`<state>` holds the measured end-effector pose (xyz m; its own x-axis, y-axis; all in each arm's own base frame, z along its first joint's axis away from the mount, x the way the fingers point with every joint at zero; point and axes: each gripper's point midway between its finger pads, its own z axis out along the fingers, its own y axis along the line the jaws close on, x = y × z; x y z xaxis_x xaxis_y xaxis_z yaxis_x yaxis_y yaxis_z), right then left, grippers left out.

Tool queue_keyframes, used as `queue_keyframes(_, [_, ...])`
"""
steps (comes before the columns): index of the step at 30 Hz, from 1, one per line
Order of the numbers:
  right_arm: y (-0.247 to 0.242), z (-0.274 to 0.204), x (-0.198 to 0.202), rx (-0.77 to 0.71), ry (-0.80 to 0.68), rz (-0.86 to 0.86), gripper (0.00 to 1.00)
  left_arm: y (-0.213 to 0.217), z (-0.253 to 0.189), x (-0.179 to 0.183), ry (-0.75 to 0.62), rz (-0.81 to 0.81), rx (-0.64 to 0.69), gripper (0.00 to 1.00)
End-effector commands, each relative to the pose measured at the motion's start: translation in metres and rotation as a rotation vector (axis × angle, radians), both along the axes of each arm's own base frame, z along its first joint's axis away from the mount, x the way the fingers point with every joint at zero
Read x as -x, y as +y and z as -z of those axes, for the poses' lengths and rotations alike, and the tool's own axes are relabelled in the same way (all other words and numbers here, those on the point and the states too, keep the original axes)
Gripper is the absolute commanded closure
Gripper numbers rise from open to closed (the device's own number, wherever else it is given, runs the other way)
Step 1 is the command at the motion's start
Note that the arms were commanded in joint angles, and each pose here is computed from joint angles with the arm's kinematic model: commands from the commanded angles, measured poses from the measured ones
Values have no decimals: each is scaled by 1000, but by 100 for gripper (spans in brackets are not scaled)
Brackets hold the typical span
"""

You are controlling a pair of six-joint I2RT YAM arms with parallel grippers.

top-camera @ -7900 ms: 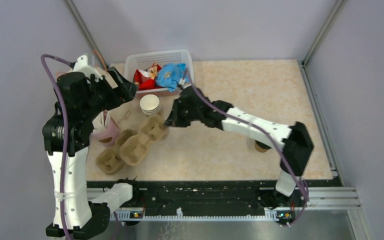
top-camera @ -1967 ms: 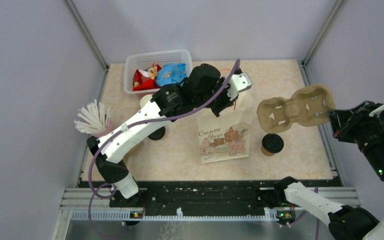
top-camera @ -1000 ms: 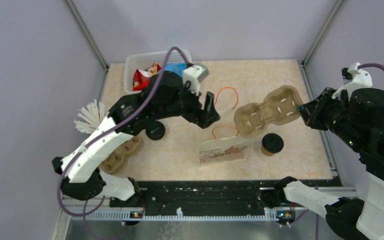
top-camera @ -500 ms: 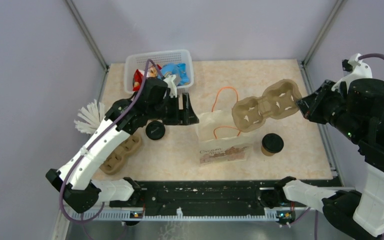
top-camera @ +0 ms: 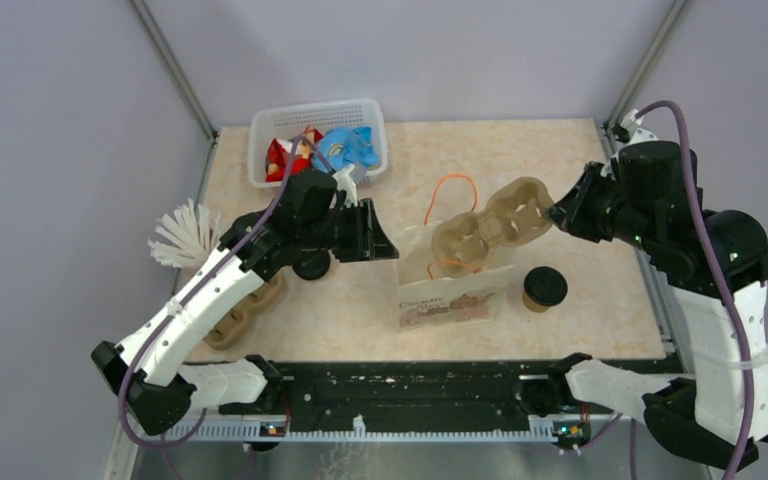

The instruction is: Pack the takeout coffee

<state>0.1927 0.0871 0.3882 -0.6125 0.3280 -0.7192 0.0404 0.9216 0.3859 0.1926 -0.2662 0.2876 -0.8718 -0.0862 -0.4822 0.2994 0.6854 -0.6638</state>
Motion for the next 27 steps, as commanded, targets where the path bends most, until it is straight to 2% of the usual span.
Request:
queue_keyframes(1, [11,-16,-11,-91,-56,16,100,-9,-13,3,-16,26,81,58])
queue_keyframes(9, [33,-1,-13,-50,-25,36,100,-13,-5,5,17,23,113,67])
queue_keyframes(20, [66,23,-1,58,-25,126,100,-9,-10,4,-4,6,109,69])
queue_keyframes(27, [74,33,2,-21,5,153,100,-8,-9,5,-5,-3,112,69])
